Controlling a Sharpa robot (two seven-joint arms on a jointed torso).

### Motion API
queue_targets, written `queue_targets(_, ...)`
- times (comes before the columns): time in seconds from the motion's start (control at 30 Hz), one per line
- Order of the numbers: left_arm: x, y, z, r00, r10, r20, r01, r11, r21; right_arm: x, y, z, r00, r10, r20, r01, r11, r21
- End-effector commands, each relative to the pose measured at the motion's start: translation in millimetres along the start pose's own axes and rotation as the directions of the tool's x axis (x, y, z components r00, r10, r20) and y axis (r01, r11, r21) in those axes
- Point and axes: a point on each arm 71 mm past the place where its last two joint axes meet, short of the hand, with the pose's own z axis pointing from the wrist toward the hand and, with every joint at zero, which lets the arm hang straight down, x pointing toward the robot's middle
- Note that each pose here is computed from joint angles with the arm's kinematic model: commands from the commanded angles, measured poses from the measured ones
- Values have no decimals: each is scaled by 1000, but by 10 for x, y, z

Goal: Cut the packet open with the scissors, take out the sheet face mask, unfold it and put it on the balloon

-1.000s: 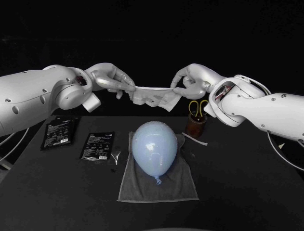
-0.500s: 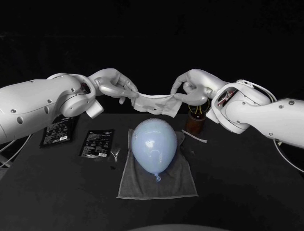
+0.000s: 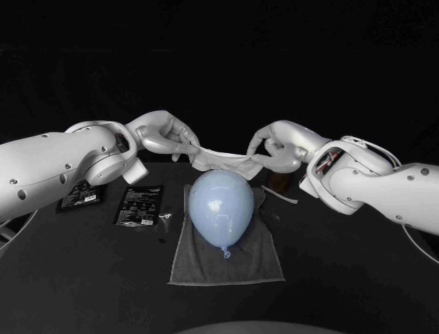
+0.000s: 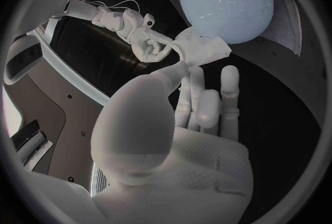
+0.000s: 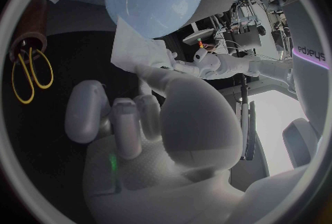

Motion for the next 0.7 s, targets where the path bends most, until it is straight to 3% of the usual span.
queue_targets(0.03, 51, -32, -63, 998, 63, -19, -62, 997, 52, 65, 22, -84, 1000, 0, 7, 0, 1000, -11)
queue_targets(0.33, 128, -38, -227, 995, 97, -29, -95, 992, 81, 301, 67, -323, 999, 51, -20, -51, 998, -27)
queue_targets(0.7, 150, -64, -271, 993, 121, -6, -120, 986, 112, 536, 91, -472, 990, 135, -37, -136, 990, -26)
